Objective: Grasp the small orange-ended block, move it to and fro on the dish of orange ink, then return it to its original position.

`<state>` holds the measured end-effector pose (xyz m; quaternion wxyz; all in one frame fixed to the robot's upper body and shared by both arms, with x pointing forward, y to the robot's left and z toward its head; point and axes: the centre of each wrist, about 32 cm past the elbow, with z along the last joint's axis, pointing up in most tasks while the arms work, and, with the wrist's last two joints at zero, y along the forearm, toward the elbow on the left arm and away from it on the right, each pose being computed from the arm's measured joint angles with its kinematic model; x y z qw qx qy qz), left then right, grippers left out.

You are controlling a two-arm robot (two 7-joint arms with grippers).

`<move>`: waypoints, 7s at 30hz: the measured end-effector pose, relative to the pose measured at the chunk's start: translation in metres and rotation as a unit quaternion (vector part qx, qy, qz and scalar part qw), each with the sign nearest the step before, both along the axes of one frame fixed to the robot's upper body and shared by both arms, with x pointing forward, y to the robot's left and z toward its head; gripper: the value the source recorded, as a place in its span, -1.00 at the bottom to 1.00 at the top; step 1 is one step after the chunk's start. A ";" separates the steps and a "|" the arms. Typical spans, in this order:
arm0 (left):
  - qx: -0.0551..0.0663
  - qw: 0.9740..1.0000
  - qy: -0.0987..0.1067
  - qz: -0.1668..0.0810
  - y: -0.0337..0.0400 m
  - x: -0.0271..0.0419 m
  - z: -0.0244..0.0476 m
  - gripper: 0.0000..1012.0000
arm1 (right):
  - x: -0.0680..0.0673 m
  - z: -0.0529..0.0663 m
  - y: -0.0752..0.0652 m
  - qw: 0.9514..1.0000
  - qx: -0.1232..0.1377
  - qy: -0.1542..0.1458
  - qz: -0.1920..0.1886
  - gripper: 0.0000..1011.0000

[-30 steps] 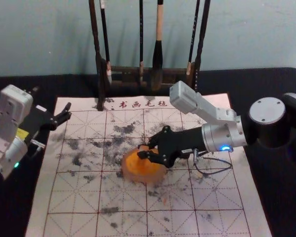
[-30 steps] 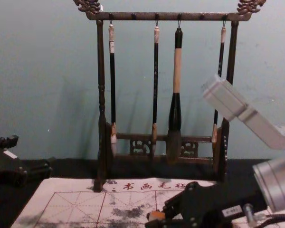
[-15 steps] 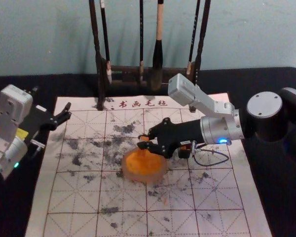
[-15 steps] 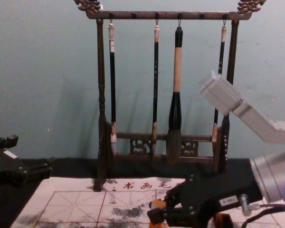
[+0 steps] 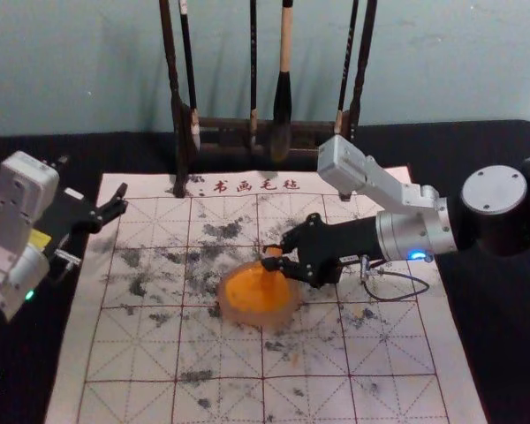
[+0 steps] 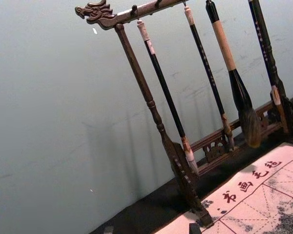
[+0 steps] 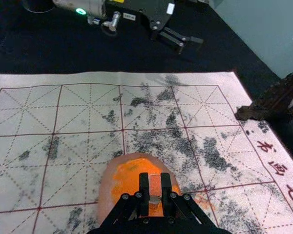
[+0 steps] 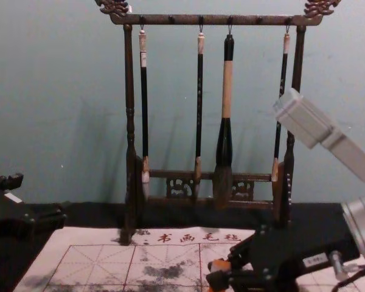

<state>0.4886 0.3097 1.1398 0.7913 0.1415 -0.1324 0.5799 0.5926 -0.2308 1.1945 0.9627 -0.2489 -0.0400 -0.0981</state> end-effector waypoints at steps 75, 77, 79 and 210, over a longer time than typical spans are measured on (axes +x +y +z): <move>0.000 1.000 0.000 0.000 0.0000 0.0000 0.0000 0.98 | -0.014 0.001 -0.008 1.000 -0.003 -0.002 0.001 -0.76; 0.000 1.000 0.000 0.000 0.0000 0.0000 0.0000 0.98 | -0.015 0.000 -0.007 1.000 -0.004 0.000 0.005 -0.76; 0.000 1.000 0.000 0.000 0.0000 0.0000 0.0000 0.98 | -0.016 0.000 -0.006 1.000 -0.005 0.002 0.007 -0.76; 0.000 1.000 0.000 0.000 0.0000 0.0000 0.0000 0.98 | -0.123 0.007 -0.027 0.937 0.088 0.036 -0.337 -0.76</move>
